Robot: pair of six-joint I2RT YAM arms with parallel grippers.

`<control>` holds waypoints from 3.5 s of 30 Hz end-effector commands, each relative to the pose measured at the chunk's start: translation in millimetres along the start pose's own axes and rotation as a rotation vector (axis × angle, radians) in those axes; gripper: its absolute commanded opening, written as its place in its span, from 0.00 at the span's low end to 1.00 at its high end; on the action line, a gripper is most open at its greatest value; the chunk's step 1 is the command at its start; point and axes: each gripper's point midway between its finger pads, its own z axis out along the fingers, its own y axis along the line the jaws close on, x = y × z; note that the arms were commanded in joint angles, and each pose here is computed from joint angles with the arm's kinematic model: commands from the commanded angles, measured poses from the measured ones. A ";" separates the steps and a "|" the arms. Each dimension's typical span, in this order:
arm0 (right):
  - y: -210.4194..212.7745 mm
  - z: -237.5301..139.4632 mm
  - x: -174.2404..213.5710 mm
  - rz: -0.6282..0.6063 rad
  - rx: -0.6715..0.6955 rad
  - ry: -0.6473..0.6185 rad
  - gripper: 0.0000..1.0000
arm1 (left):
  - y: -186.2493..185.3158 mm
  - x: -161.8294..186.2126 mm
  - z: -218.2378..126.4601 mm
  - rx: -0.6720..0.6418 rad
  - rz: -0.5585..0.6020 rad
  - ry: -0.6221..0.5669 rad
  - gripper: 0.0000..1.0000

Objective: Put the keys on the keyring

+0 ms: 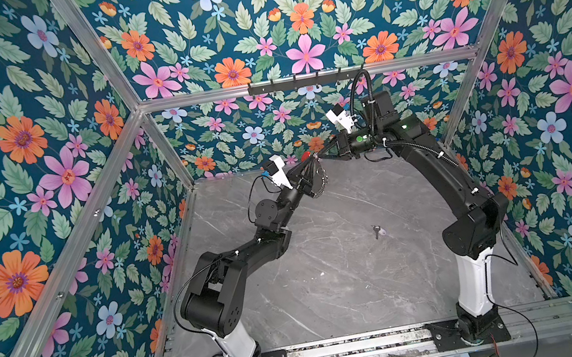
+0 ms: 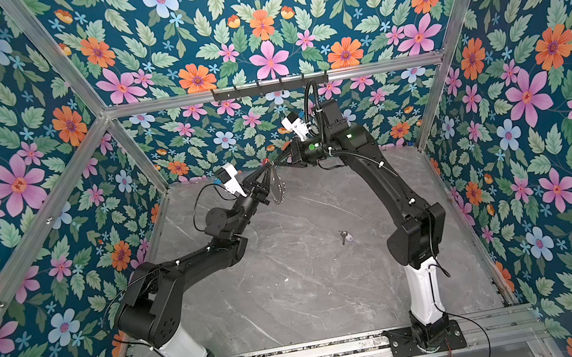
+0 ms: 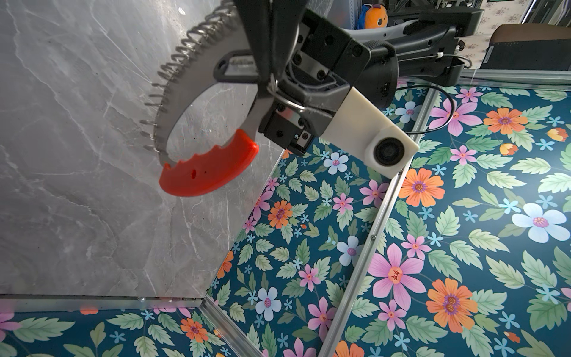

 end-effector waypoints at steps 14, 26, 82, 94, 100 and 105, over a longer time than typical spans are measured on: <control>5.0 -3.5 3.2 0.020 -0.058 0.002 0.00 | -22.7 -28.2 0.7 0.108 0.013 -0.128 0.00; -3.7 -27.9 -9.4 -0.008 0.026 -0.086 0.28 | -24.7 -22.2 -2.3 0.151 -0.036 -0.080 0.00; 32.9 -9.4 -6.5 -0.242 -0.109 -0.059 0.16 | -24.4 -26.9 5.8 0.237 -0.189 -0.033 0.00; 36.0 -8.0 -6.5 -0.246 -0.120 -0.061 0.02 | -23.7 -25.1 5.4 0.238 -0.205 -0.028 0.00; 36.3 -7.7 -6.4 -0.251 -0.123 -0.070 0.00 | -21.9 -21.9 4.6 0.234 -0.212 -0.021 0.00; 36.7 -10.7 -7.1 -0.264 -0.104 -0.084 0.00 | -18.3 -15.5 4.9 0.231 -0.222 -0.008 0.00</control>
